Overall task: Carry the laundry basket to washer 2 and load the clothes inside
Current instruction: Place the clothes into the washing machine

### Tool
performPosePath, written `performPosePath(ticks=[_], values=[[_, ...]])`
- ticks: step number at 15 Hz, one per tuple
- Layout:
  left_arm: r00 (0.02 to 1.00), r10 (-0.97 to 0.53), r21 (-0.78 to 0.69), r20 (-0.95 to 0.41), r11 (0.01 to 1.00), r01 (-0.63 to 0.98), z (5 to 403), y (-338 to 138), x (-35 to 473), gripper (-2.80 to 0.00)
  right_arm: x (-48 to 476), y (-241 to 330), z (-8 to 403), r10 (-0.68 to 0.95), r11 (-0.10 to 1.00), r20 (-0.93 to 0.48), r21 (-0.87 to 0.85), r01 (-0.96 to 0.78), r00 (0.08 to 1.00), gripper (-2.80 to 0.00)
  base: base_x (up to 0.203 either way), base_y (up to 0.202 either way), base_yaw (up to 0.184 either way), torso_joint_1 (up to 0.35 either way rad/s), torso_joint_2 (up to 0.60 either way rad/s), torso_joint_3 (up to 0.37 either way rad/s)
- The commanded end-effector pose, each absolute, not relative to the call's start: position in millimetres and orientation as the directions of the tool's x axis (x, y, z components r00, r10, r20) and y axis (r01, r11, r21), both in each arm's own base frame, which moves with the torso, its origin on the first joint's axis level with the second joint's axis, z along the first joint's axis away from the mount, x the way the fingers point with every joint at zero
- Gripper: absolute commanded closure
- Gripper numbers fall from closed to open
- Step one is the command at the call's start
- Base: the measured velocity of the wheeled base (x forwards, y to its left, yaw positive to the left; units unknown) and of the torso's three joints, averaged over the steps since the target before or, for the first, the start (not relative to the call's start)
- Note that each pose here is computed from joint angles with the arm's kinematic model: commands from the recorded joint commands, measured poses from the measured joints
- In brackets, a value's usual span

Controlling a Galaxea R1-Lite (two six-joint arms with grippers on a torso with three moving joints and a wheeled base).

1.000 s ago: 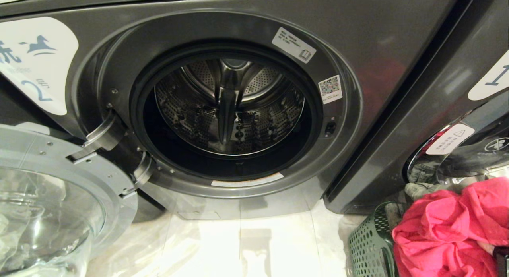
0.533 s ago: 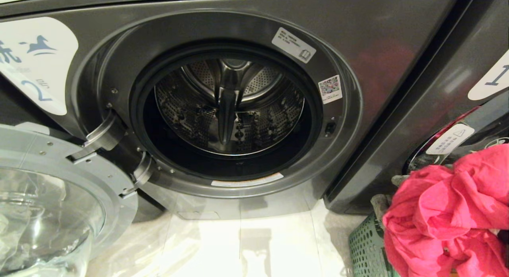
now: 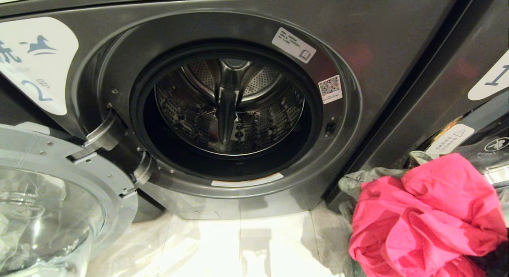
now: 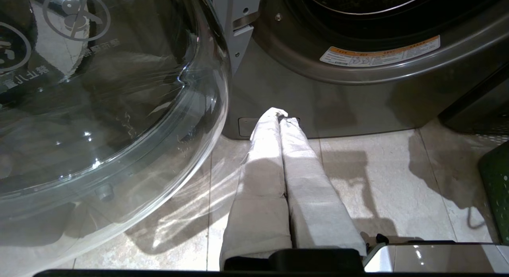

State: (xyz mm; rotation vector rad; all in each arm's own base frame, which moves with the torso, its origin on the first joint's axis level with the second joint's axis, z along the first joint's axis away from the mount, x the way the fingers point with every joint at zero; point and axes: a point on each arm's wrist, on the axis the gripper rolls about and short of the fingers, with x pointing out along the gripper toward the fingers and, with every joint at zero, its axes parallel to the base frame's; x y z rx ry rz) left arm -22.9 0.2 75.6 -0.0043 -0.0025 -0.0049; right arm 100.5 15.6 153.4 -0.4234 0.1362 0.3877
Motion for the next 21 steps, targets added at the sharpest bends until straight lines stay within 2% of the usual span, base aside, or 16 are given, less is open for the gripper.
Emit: performPosePath(ticks=[1, 4, 10, 13, 17, 21], values=[[1.0, -0.005, -0.005, 0.002, 1.0, 0.005, 76, 0, -23, 0.0, 108, 27, 150, 0.42, 0.793, -0.247, -0.367, -0.486, 0.873, 0.0, 0.0, 0.0, 0.0, 0.0, 0.0, 0.0], [1.0, -0.005, -0.005, 0.002, 1.0, 0.005, 76, 0, -23, 0.0, 127, 52, 156, 0.518, 0.72, -0.278, -0.368, -0.588, 0.809, 0.0, 0.0, 0.0, 0.0, 0.0, 0.0, 0.0], [1.0, -0.005, -0.005, 0.002, 1.0, 0.005, 76, 0, -23, 0.0, 177, 93, 177, 0.58, 0.687, -0.212, -0.39, -0.613, 0.786, 0.0, 0.0, 0.0, 0.0, 0.0, 0.0, 0.0], [1.0, -0.005, -0.005, 0.002, 1.0, 0.005, 76, 0, -23, 0.0, 185, 124, 182, 0.628, 0.651, -0.195, -0.399, -0.646, 0.753, 0.0, 0.0, 0.0, 0.0, 0.0, 0.0, 0.0], [1.0, -0.005, -0.005, 0.002, 1.0, 0.005, 76, 0, -23, 0.0, 200, 165, 183, 0.638, 0.644, -0.201, -0.389, -0.658, 0.743, 0.0, 0.0, 0.0, 0.0, 0.0, 0.0, 0.0], [1.0, -0.005, -0.005, 0.002, 1.0, 0.005, 76, 0, -23, 0.0, 222, 206, 198, 0.612, 0.702, -0.139, -0.358, -0.616, 0.779, 0.0, 0.0, 0.0, 0.0, 0.0, 0.0, 0.0]])
